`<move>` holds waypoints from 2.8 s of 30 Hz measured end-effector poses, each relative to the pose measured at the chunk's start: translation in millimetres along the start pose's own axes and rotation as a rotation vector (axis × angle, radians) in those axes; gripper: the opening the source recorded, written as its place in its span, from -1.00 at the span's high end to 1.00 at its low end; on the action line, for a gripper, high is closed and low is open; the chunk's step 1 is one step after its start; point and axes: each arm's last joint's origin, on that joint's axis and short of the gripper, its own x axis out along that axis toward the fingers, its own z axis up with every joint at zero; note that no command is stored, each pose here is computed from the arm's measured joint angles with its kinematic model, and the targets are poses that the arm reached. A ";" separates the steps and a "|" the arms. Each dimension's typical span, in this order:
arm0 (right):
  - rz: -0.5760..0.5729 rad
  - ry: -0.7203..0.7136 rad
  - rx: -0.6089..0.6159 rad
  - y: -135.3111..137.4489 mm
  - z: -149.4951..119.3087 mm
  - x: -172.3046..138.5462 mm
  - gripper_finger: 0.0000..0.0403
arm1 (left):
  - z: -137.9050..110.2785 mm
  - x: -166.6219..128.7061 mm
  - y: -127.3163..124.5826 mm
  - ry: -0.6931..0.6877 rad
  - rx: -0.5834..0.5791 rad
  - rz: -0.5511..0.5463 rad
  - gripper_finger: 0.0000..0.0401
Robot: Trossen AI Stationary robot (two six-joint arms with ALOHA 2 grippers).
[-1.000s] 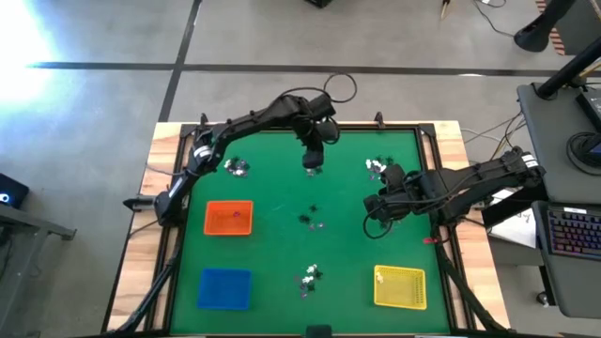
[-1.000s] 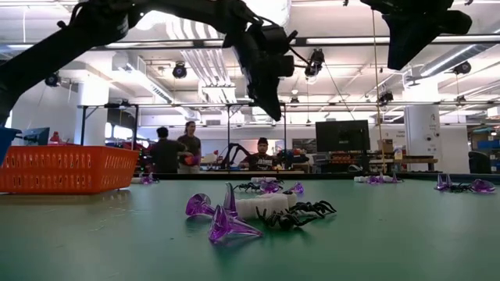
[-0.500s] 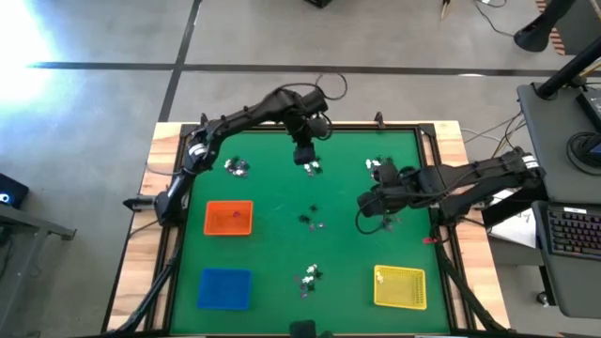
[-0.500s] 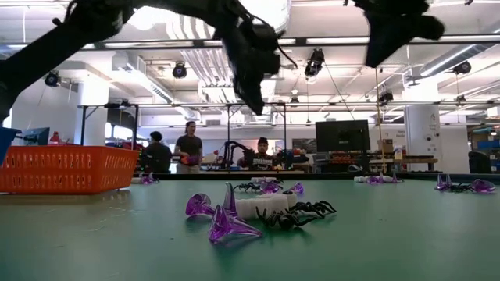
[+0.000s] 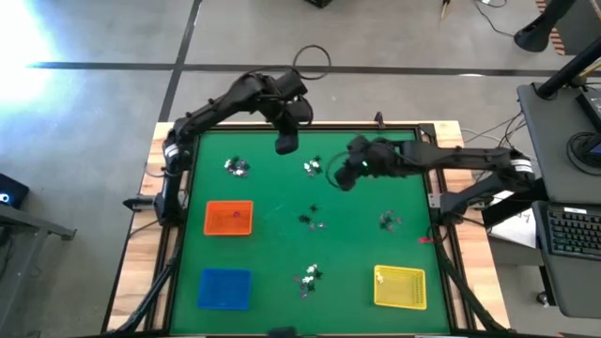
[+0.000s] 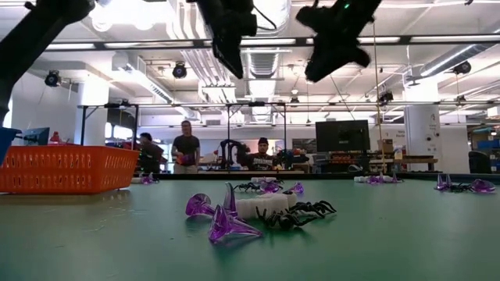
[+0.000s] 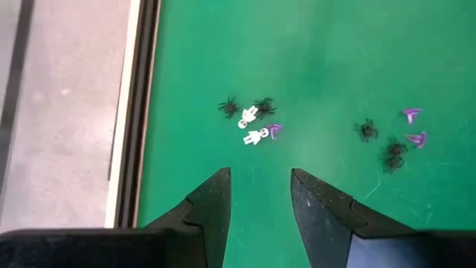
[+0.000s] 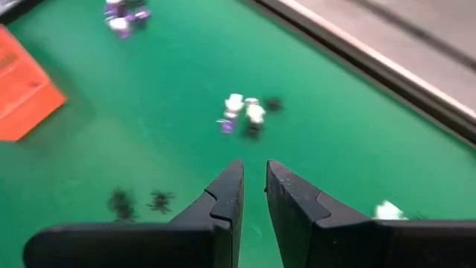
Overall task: Sort Halloween decoration
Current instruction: Put the white skeleton toy into the yellow bin
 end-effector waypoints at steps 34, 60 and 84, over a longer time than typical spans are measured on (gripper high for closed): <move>0.174 0.352 -0.151 -31.8 54.7 185.4 0.74 | -50.6 -82.9 15.9 0.040 -0.177 0.107 0.39; 0.103 0.470 -0.166 -42.8 39.6 230.3 0.74 | -64.9 -116.7 10.3 -0.022 -0.189 0.151 0.39; 0.089 0.514 -0.108 -48.5 30.1 245.8 0.84 | -65.0 -117.2 9.9 -0.024 -0.189 0.150 0.39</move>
